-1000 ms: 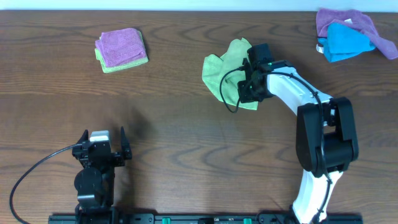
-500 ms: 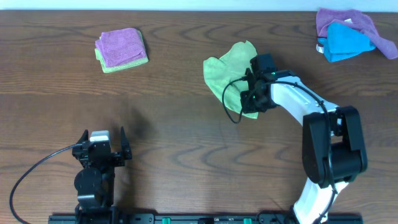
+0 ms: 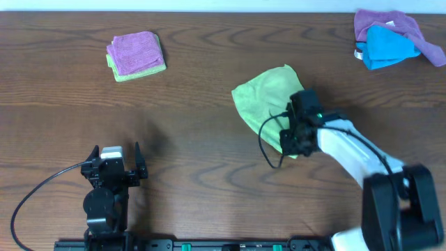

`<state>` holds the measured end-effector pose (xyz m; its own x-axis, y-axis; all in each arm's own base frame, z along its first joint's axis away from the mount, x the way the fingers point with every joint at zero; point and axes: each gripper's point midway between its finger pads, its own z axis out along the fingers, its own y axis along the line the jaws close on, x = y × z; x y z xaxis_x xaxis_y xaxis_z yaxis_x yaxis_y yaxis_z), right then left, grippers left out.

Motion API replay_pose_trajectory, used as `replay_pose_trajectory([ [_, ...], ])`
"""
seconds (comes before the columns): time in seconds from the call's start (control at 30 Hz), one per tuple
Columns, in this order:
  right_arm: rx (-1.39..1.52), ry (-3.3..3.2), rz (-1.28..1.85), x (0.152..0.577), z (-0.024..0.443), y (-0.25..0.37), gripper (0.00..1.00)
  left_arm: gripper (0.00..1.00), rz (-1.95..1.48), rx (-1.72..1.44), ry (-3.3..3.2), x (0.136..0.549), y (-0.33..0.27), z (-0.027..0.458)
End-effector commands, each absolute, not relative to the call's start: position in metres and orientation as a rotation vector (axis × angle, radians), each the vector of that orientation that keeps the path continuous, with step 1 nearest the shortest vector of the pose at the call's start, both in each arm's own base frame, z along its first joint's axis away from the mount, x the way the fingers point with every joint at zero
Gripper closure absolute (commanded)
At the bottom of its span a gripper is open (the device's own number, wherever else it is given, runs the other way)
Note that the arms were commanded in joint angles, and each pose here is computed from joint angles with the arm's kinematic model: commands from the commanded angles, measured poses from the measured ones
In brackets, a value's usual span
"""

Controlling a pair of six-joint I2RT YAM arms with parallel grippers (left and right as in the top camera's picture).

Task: Fold the cloth

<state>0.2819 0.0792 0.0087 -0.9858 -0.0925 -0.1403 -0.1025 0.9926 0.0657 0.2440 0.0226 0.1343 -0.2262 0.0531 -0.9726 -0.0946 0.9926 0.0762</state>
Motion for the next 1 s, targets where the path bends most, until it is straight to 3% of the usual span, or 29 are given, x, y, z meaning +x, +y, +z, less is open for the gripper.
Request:
replay_pose_trajectory([
  [0.0, -0.068, 3.021, 0.083, 0.259, 0.006, 0.072, 0.98, 0.05, 0.134, -0.026, 1.841, 0.243, 0.022, 0.114],
  [0.23, -0.004, 2.96, 0.108, 0.233, 0.021, 0.065, 0.99, 0.05, 0.134, -0.026, 1.841, 0.243, 0.022, 0.114],
  [0.6, -0.068, 2.579, 0.16, 0.309, 0.129, 0.079, 0.99, 0.04, 0.134, -0.026, 1.841, 0.243, 0.022, 0.114],
  [0.97, -0.082, 2.429, 0.137, 0.361, 0.175, 0.078, 0.96, 0.05, 0.134, -0.026, 1.841, 0.243, 0.022, 0.114],
])
